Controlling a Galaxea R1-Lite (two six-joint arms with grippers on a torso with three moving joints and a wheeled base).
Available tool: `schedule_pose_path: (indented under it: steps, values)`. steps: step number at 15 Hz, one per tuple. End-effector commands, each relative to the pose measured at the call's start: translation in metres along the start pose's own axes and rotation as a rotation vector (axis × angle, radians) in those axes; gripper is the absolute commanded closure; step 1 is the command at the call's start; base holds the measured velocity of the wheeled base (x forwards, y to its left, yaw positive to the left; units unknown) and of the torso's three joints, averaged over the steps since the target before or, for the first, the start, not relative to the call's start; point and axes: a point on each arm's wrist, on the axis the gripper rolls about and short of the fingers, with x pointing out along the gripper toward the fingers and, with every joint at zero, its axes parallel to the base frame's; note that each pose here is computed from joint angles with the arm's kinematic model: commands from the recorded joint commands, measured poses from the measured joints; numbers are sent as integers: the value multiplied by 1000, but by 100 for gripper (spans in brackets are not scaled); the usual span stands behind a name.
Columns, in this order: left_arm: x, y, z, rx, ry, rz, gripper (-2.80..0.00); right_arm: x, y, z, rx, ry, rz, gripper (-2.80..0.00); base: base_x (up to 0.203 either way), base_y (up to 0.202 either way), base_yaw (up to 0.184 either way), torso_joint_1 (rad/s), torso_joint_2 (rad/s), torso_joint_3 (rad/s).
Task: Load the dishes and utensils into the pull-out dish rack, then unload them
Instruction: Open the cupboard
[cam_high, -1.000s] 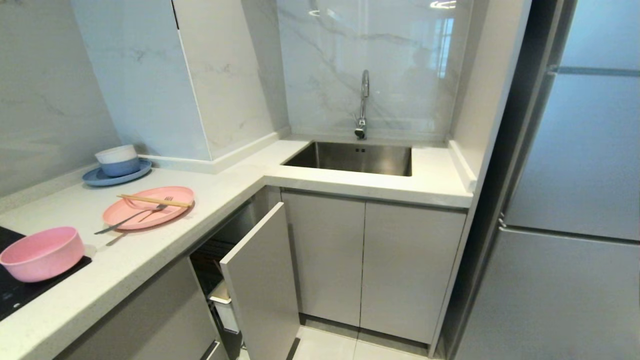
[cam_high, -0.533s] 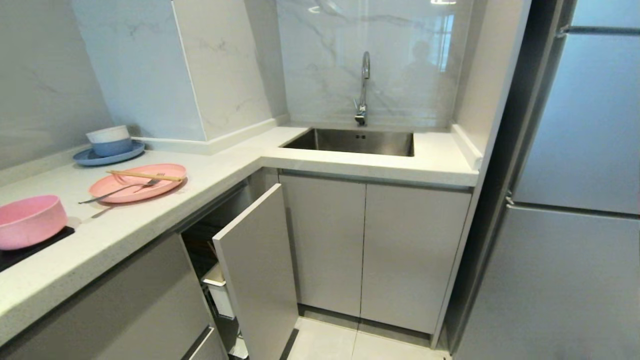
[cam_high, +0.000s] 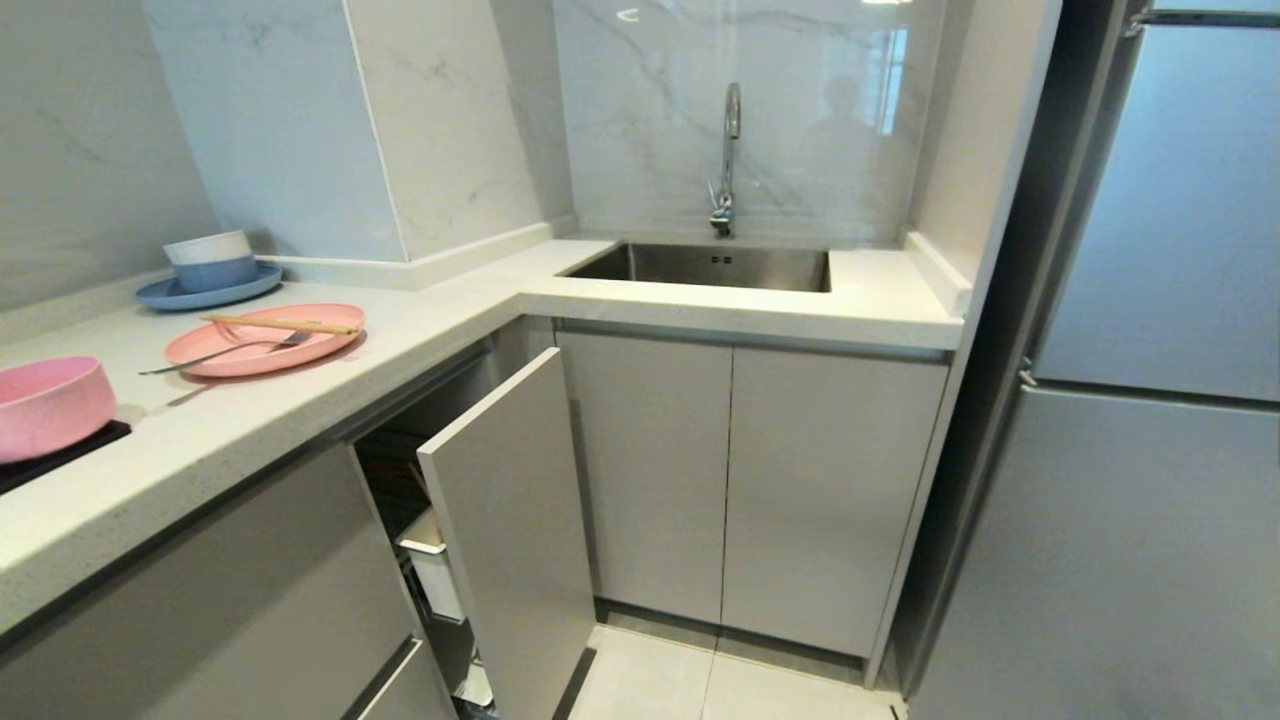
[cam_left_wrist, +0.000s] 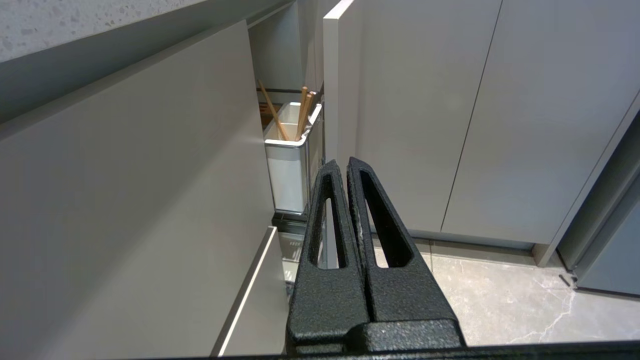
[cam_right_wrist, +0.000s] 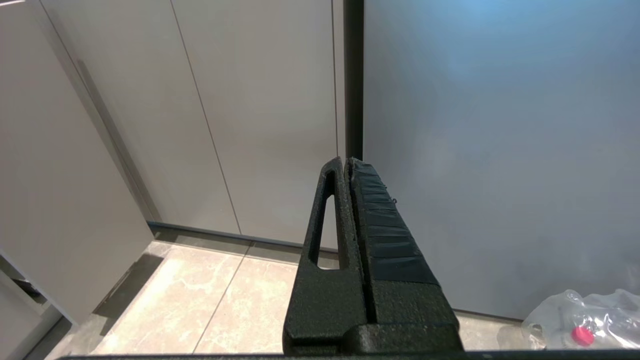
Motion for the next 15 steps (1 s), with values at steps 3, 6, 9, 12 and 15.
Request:
schedule_pose_path:
  steps: [3,6,9,12,15]
  values:
    - [-2,0,10,11,-59,3,0,0,0,0,0,3,0,0,0,0,0,0,0,0]
    - [-26,2,72,16,-266,13,0,0,0,-1,0,3,0,0,0,0,0,0,0,0]
    - [-62,5,161,15,-402,43,0,0,0,0,0,2,0,0,0,0,0,0,0,0]
    - [-61,10,256,6,-388,85,0,0,0,-1,0,3,0,0,0,0,0,0,0,0]
    - [-3,14,321,6,-286,99,0,0,0,-1,0,3,0,0,0,0,0,0,0,0]
